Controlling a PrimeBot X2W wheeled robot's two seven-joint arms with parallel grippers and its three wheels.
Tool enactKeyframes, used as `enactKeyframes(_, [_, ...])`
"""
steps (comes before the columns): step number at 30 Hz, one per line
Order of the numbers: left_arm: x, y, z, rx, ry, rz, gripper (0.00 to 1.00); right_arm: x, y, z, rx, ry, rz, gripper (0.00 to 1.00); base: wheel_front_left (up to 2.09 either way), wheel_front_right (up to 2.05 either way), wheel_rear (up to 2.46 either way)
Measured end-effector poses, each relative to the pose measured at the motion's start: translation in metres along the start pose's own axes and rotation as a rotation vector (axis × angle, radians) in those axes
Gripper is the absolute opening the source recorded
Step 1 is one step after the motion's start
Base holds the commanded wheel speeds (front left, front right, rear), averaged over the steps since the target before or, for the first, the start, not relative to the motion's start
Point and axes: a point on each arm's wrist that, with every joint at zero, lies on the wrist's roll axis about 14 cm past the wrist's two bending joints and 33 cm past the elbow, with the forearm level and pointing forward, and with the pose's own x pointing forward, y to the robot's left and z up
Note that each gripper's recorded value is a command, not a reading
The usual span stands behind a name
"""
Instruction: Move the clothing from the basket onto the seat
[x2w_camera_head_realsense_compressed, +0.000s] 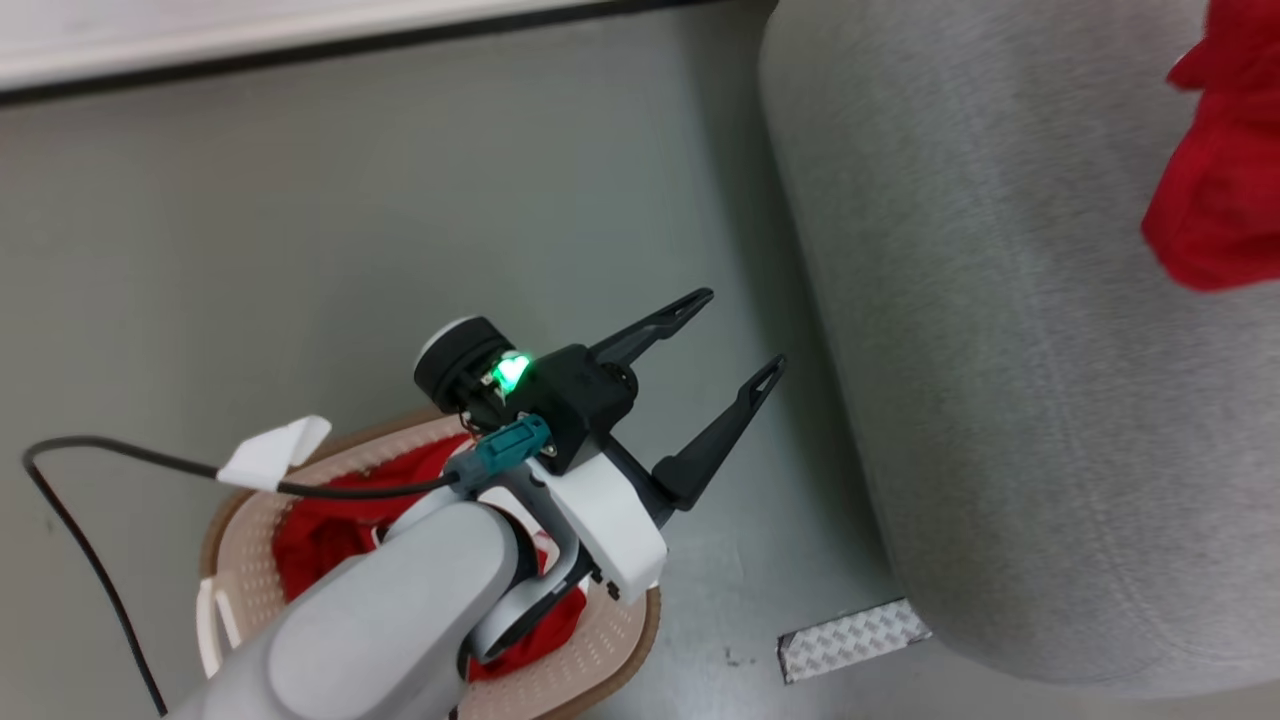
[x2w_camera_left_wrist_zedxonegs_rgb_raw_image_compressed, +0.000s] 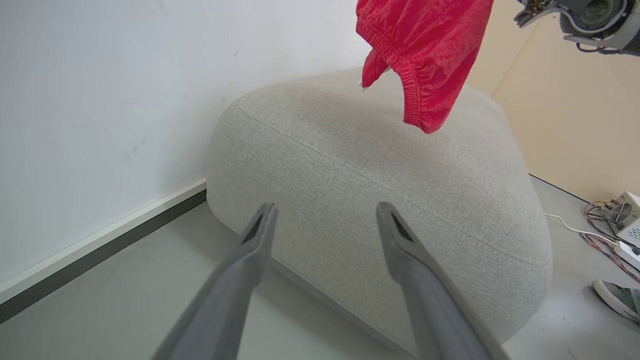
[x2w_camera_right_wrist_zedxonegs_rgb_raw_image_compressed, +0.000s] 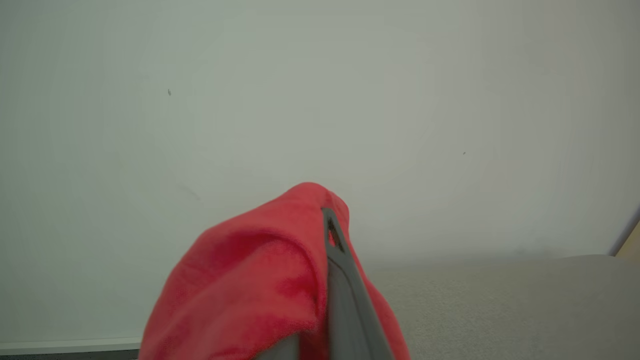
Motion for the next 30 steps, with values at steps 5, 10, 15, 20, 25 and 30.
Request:
enactKeyframes(5, [-0.008,0.023,-0.020,-0.024,0.022,0.047,1.00,0.018,-0.006,-0.055,0.000,0.120,-0.034,0.00,0.00,0.00,0.00])
enactKeyframes(10, [-0.018,0.037,-0.034,-0.040,0.045,0.090,1.00,0.017,-0.002,-0.114,0.008,0.284,-0.043,0.00,0.00,0.00,0.00])
enactKeyframes(15, [-0.020,0.040,-0.033,-0.038,0.036,0.104,1.00,0.002,-0.005,-0.151,-0.008,0.480,-0.044,0.00,0.00,0.00,0.00])
enactKeyframes(20, [-0.020,0.040,-0.027,-0.029,0.026,0.110,1.00,-0.011,-0.009,-0.164,-0.022,0.602,-0.044,0.00,0.00,0.00,0.00])
enactKeyframes(25, [-0.020,0.039,-0.019,-0.020,0.014,0.115,1.00,-0.016,-0.014,-0.157,-0.023,0.614,-0.054,1.00,0.00,0.00,0.00])
enactKeyframes(30, [-0.022,0.032,-0.007,-0.017,-0.007,0.121,1.00,-0.026,-0.017,-0.146,-0.042,0.631,-0.045,1.00,0.00,0.00,0.00])
